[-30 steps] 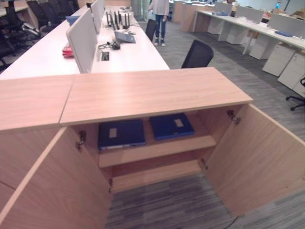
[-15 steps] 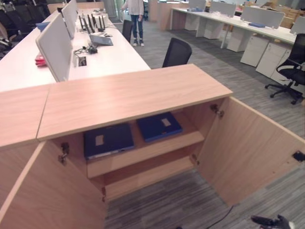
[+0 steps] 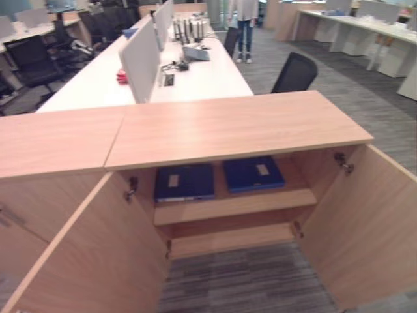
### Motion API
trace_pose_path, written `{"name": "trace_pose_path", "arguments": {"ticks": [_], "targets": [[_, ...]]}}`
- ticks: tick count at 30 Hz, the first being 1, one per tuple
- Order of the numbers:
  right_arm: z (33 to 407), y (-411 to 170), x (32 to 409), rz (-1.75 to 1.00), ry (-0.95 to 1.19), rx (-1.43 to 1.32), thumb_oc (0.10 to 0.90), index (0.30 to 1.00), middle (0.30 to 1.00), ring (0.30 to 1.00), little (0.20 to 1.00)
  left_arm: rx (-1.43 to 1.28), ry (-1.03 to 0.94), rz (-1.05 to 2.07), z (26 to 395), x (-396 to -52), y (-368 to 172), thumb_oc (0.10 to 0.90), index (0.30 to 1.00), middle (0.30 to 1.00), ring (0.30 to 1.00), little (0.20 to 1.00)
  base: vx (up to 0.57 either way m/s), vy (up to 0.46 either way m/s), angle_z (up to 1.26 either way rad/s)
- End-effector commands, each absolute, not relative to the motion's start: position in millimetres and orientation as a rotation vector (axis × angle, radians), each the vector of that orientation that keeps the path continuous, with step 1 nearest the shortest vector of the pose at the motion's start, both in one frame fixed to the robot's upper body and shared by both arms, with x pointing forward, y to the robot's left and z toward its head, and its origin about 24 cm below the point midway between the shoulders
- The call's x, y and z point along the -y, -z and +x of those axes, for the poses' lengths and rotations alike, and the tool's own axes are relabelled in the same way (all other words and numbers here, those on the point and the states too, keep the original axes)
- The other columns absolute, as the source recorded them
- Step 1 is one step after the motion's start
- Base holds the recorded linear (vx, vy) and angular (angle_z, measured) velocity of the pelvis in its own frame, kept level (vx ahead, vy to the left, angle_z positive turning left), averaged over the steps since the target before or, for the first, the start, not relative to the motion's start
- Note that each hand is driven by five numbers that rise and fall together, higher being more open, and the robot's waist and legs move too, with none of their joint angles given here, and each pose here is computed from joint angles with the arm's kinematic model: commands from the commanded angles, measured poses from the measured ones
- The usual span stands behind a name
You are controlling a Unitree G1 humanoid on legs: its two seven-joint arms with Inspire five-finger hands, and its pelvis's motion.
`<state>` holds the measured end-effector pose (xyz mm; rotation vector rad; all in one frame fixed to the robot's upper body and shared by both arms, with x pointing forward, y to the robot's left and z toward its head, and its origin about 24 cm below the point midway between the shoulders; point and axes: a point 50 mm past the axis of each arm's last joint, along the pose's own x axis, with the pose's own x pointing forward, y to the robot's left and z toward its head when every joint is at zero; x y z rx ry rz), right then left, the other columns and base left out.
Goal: Put the empty folder in the office cabinet
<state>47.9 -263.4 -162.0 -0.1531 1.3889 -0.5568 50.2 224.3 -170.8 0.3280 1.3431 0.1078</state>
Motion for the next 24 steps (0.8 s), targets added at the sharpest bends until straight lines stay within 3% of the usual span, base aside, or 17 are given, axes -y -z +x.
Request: {"name": "trace_pose_path", "arguments": {"ticks": [1, 9, 17, 24], "targets": [[81.2, 153.0, 274.8, -0.25, 0.533, -1.305, 0.8, 0.9, 0.9, 0.9, 0.9, -1.313, -0.153, 0.269, 66.3, -219.2, 170.3, 0.8, 0.9, 0.9, 0.9, 0.9, -0.01, -0.046, 0.33], [112.6, 149.7, 262.5, -0.309, 0.444, -1.236, 0.8, 0.9, 0.9, 0.9, 0.9, -1.218, -0.16, 0.218, 99.3, -211.2, 165.1, 0.8, 0.9, 0.9, 0.9, 0.9, -0.11, -0.02, 0.88], [112.1, 150.9, 259.4, -0.288, 0.414, -1.224, 0.8, 0.9, 0.9, 0.9, 0.9, -1.318, -0.209, 0.107, 63.5, -211.3, 172.6, 0.8, 0.9, 0.9, 0.9, 0.9, -0.05, 0.054, 0.96], [97.8, 155.2, 257.9, -0.259, 0.418, -1.262, 0.8, 0.9, 0.9, 0.9, 0.9, -1.334, -0.241, 0.105, 54.9, -225.5, 171.1, 0.8, 0.9, 0.9, 0.9, 0.9, -0.05, 0.131, 0.38]]}}
